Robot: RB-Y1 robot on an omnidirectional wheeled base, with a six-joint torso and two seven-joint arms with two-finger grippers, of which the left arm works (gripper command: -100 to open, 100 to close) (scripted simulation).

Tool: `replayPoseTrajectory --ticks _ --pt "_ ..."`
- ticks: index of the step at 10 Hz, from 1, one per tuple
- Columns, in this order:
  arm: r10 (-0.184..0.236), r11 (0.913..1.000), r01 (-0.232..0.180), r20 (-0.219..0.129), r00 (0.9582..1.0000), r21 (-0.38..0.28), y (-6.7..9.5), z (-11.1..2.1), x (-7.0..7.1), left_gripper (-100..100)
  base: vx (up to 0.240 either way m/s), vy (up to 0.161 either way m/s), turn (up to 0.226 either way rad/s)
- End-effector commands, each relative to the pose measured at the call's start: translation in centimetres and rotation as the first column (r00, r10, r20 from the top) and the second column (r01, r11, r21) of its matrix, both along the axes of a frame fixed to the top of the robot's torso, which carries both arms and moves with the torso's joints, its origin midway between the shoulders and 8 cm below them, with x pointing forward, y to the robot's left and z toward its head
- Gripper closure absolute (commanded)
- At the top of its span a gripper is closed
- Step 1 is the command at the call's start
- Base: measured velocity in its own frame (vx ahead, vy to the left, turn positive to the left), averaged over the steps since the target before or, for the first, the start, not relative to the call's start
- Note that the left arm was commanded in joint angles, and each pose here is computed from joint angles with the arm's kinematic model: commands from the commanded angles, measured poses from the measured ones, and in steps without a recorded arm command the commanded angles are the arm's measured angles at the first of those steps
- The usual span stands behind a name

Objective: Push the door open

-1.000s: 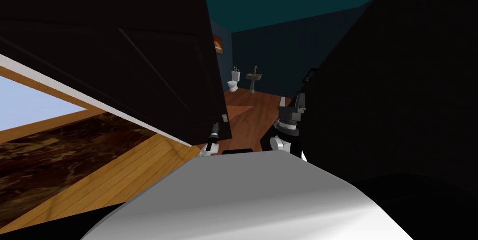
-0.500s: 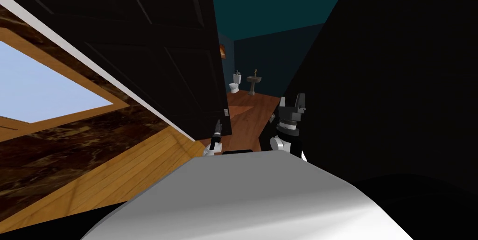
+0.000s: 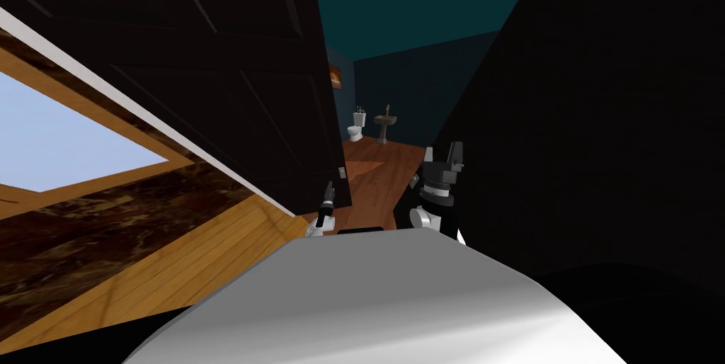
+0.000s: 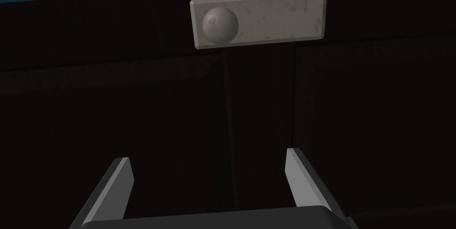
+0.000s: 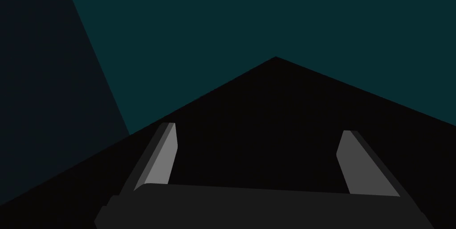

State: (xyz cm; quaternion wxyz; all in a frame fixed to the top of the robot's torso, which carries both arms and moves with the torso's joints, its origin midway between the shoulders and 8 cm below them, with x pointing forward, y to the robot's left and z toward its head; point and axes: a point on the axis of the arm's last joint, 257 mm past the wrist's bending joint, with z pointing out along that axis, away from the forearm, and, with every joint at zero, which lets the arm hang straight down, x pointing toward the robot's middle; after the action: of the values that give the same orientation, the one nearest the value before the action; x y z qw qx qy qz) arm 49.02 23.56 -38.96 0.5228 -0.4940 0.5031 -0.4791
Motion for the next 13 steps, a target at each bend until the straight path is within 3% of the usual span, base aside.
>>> replayPoseTrajectory --ticks 1,4,8,9,10,13 --pt "0.005 0.9999 -0.005 0.003 1.0000 0.015 0.8 0.0 0.0 -100 0.245 0.024 -0.023" --pt "0.012 0.9998 -0.012 0.006 0.9999 0.018 1.0 0.0 -0.1 -100 0.231 -0.019 -0.021" --pt "0.011 0.9994 -0.011 0.007 0.9999 -0.033 -1.9 -0.2 -0.3 -100 0.225 -0.031 -0.025" --pt "0.013 0.9997 -0.012 0.009 0.9999 -0.022 -1.3 -0.1 -0.4 -100 0.088 -0.015 0.025" --pt "0.013 0.9997 -0.012 0.009 0.9999 -0.022 -1.3 -0.1 -0.4 100 -0.020 0.000 -0.019" --pt "0.013 0.9997 -0.012 0.009 0.9999 -0.022 -1.3 -0.1 -0.4 100 -0.021 0.005 -0.007"
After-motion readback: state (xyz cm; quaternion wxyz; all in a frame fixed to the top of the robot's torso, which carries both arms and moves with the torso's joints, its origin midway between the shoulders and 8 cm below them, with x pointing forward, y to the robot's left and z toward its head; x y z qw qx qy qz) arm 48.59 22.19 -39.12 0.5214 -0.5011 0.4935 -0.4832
